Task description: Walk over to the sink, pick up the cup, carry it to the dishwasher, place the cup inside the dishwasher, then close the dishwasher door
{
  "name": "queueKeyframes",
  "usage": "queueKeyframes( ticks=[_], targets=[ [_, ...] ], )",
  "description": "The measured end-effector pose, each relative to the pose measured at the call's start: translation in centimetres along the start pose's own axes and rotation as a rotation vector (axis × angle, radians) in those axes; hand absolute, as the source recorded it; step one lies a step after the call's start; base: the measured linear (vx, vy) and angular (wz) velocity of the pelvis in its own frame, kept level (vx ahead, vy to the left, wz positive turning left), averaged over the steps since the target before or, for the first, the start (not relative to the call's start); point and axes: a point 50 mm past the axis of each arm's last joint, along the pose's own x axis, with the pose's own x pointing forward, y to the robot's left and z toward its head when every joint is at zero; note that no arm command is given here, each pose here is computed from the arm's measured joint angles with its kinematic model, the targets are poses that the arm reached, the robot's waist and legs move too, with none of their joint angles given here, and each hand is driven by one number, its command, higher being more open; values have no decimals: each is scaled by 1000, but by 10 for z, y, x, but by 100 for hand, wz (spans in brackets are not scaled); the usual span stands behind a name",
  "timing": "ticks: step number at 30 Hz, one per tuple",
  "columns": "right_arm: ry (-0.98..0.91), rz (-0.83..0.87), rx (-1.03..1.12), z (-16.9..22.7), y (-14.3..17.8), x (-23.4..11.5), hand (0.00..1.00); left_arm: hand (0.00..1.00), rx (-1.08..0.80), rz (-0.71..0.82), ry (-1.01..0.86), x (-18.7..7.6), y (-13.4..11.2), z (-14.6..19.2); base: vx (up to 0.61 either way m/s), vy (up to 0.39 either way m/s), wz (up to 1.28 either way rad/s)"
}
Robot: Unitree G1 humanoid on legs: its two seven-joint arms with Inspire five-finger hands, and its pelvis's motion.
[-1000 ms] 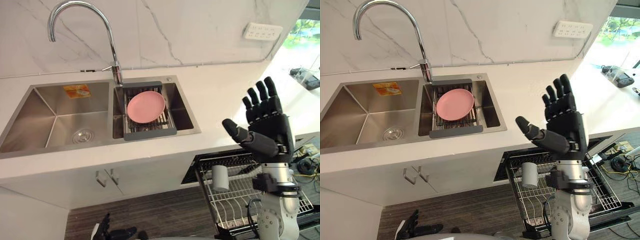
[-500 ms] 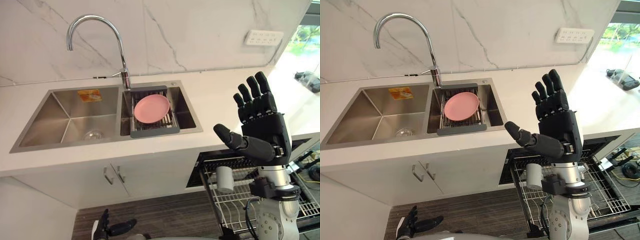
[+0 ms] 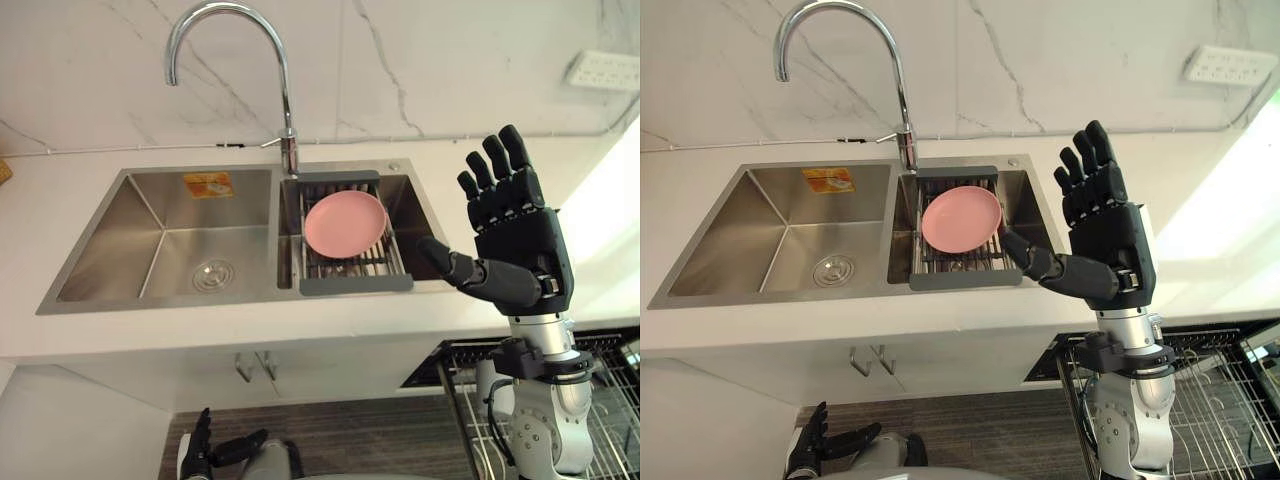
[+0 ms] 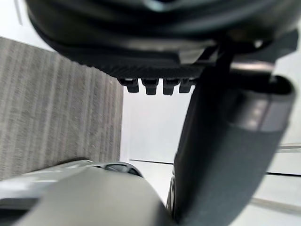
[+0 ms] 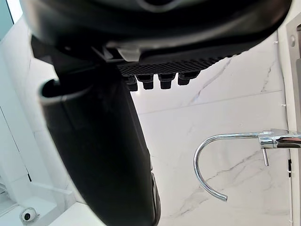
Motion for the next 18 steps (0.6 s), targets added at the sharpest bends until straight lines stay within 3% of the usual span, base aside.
queueKeyframes(
  ticks=[9,13,18],
  targets=[
    [52,81,65,-25,10,9,100,100,100,-18,130,-2,9,-21,148,85,-29],
    [31,67,31,-26,0,31,100,100,115,-23,111,9,2,-5,160,-74,-20],
    [31,68,32,-26,0,31,100,100,110,-25,114,9,2,-6,0,0,-1]
  ],
)
